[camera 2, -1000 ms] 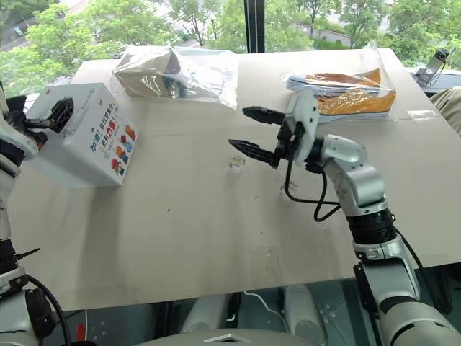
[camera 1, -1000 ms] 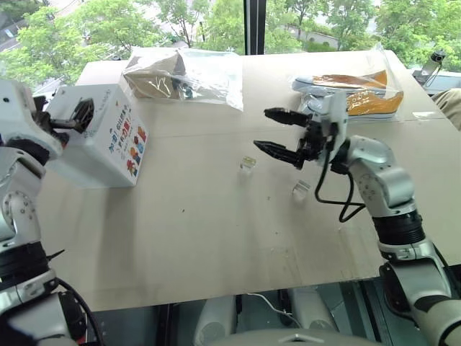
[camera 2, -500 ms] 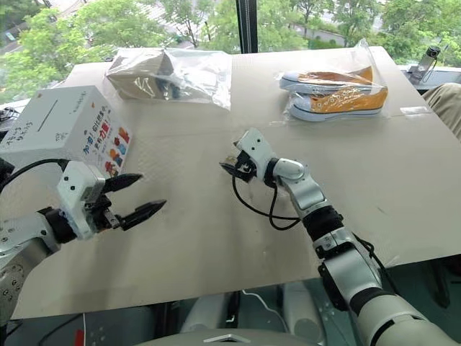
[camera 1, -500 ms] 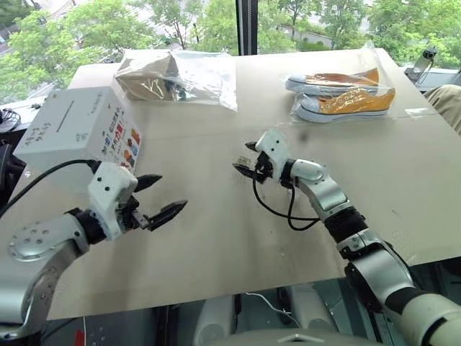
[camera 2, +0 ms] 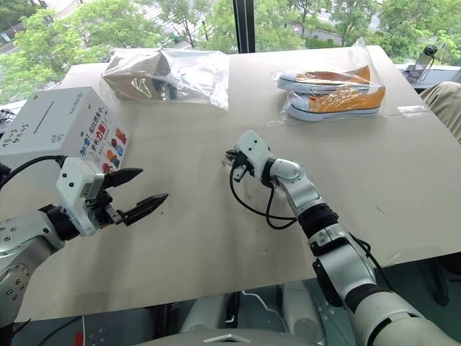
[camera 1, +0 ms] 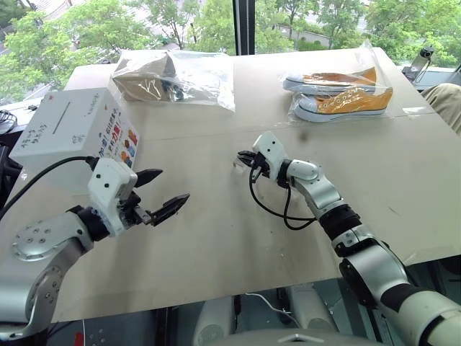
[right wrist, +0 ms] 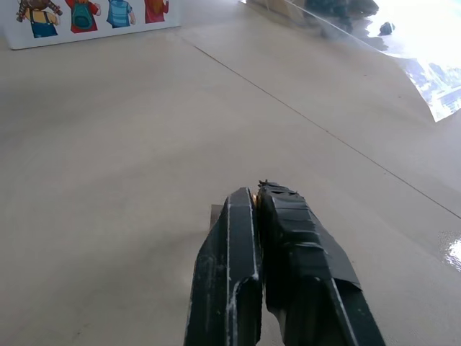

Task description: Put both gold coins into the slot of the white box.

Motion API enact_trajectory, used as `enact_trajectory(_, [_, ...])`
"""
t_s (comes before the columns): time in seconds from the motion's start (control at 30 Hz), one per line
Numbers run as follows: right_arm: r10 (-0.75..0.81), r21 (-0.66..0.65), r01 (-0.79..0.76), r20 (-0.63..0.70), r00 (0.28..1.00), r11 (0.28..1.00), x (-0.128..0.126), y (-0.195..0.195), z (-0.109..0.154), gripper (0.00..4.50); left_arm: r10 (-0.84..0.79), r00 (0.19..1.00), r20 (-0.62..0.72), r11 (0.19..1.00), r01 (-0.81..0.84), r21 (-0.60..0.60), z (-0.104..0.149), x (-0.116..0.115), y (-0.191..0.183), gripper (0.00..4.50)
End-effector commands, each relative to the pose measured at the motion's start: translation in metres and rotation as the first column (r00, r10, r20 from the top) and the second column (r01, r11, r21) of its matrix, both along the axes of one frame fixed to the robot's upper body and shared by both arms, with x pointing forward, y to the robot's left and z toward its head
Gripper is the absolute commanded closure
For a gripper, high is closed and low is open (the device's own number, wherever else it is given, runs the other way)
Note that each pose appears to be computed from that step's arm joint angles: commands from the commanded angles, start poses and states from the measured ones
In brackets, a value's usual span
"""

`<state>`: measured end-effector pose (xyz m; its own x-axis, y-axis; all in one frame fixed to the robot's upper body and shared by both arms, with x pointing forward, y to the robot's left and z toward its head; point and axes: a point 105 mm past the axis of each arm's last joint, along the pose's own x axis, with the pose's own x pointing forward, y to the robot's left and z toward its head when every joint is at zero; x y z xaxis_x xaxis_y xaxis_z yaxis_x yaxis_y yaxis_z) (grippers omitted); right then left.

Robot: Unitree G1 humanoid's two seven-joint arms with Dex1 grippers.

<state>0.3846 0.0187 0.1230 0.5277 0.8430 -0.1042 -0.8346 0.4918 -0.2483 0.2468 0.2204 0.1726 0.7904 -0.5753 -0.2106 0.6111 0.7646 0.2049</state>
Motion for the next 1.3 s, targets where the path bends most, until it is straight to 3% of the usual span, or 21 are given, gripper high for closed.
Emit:
enact_trajectory(0.03, [0.028,0.071,-0.028,0.004,1.000,0.997,-0.003,0.004,0.018,4.47,-0.025,0.998,0.050,0.999,0.026,-0.019,0.012,-0.001,-0.008,0.00])
enact_trajectory(0.23, [0.037,0.218,-0.015,-0.095,0.995,0.976,-0.005,0.006,0.033,4.47,0.001,0.997,0.079,0.997,0.005,-0.075,0.016,0.003,-0.007,0.00])
enact_trajectory(0.43, [0.179,0.552,-0.009,-0.255,0.950,0.834,-0.018,0.012,0.084,4.47,0.021,0.988,0.151,0.918,0.041,-0.395,0.040,0.013,-0.019,0.00])
enact_trajectory(0.57, [0.381,0.760,-0.018,-0.306,0.873,0.650,-0.038,0.018,0.126,4.47,0.011,0.972,0.236,0.668,0.169,-0.724,0.067,0.018,-0.038,0.00])
enact_trajectory(0.67, [0.471,0.833,-0.013,-0.300,0.829,0.553,-0.049,0.021,0.142,4.47,0.084,0.960,0.268,0.381,0.217,-0.898,0.086,0.023,-0.044,0.00])
enact_trajectory(0.8, [0.542,0.883,-0.009,-0.279,0.793,0.469,-0.059,0.022,0.156,4.47,0.060,0.963,0.261,0.257,0.238,-0.937,0.087,0.025,-0.064,0.00])
enact_trajectory(0.83, [0.553,0.889,-0.012,-0.274,0.786,0.457,-0.061,0.022,0.158,4.50,0.062,0.966,0.252,0.238,0.230,-0.943,0.086,0.027,-0.066,0.41])
enact_trajectory(0.9, [0.565,0.892,-0.024,-0.266,0.781,0.452,-0.065,0.023,0.159,4.50,0.049,0.970,0.236,0.202,0.222,-0.954,0.084,0.029,-0.069,0.66])
enact_trajectory(1.0, [0.586,0.894,-0.049,-0.250,0.771,0.445,-0.072,0.025,0.160,4.50,0.012,0.976,0.218,0.167,0.213,-0.963,0.081,0.029,-0.076,2.03])
enact_trajectory(1.3, [0.670,0.877,-0.180,-0.194,0.716,0.446,-0.099,0.030,0.161,4.50,-0.087,0.976,0.198,0.145,0.209,-0.967,0.073,0.030,-0.095,2.03])
